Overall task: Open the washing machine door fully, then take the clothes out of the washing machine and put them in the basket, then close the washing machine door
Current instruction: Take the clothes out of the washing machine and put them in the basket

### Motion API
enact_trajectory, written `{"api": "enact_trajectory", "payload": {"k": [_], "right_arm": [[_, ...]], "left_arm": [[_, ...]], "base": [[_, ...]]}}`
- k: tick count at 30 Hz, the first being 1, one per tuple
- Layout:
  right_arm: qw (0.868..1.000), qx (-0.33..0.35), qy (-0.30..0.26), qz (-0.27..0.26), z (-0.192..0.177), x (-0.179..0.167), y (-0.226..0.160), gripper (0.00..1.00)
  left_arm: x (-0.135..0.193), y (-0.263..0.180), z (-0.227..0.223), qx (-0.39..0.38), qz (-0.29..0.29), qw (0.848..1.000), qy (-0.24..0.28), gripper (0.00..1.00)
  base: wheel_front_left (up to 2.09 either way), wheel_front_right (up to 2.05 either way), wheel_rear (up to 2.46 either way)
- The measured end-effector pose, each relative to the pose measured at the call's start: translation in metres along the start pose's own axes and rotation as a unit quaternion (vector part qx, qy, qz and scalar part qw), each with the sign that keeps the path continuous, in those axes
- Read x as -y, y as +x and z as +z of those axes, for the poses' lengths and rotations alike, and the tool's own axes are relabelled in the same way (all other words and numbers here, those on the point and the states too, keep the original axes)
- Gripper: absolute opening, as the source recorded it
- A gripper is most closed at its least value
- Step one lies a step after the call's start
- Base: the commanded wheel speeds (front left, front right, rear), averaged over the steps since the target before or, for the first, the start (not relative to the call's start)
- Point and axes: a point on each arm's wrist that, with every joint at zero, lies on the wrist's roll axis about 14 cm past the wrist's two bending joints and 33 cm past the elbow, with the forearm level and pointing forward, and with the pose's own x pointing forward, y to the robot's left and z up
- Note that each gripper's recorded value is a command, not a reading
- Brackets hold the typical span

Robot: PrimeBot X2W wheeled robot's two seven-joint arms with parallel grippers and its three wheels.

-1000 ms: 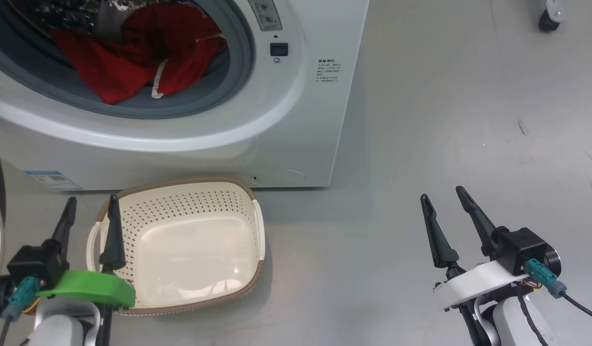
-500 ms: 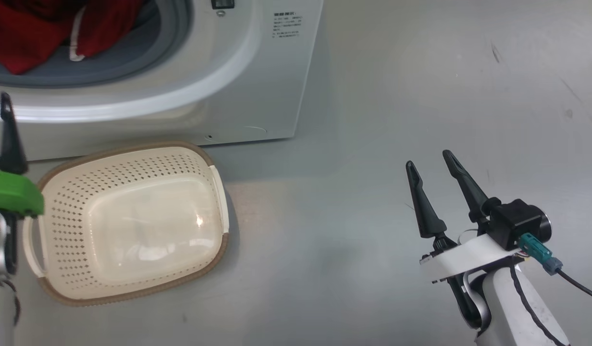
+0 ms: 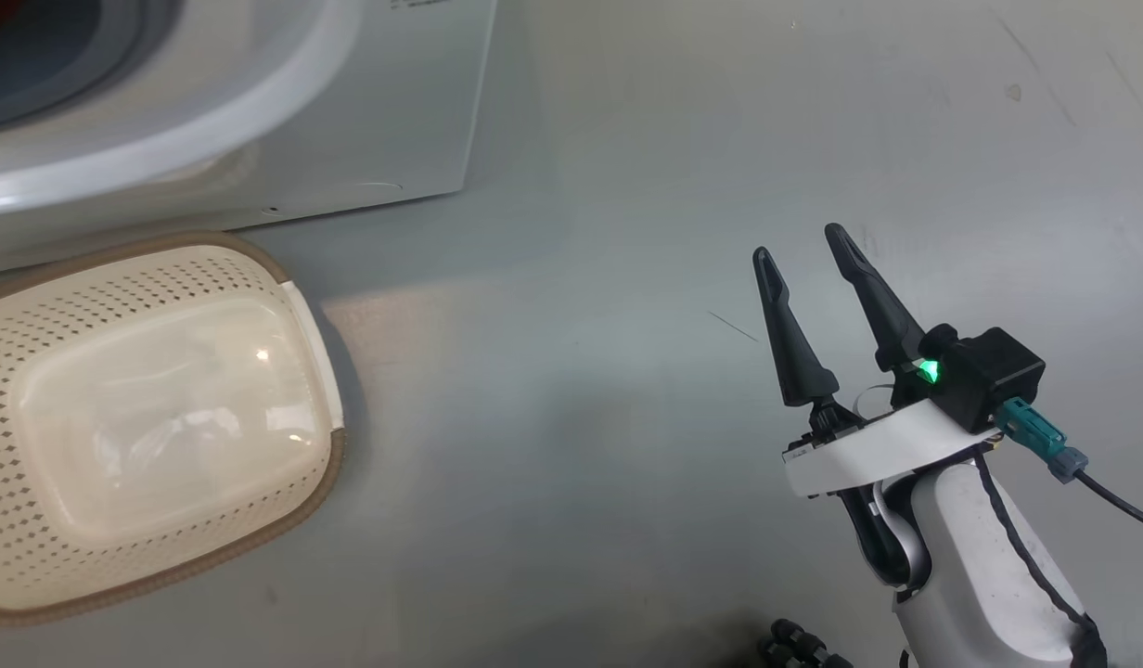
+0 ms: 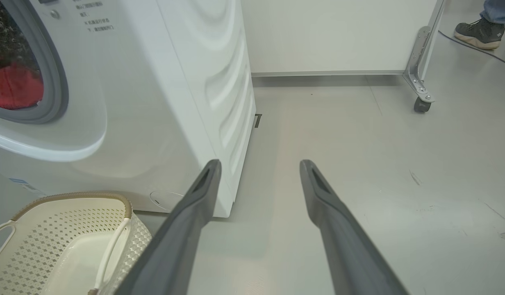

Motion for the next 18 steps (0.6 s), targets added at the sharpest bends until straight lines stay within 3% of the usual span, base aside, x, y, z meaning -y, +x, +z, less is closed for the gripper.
{"api": "enact_trajectory", "payload": {"k": [18], "right_arm": [[0.999,-0.023,0.010,-0.026,-0.014,0.012,-0.002,1.00]], "left_arm": [[-0.002,0.055,-0.033,-0.100,0.014,0.992,0.073,1.00]], "base": [[0.00,0.00,0.00]]}}
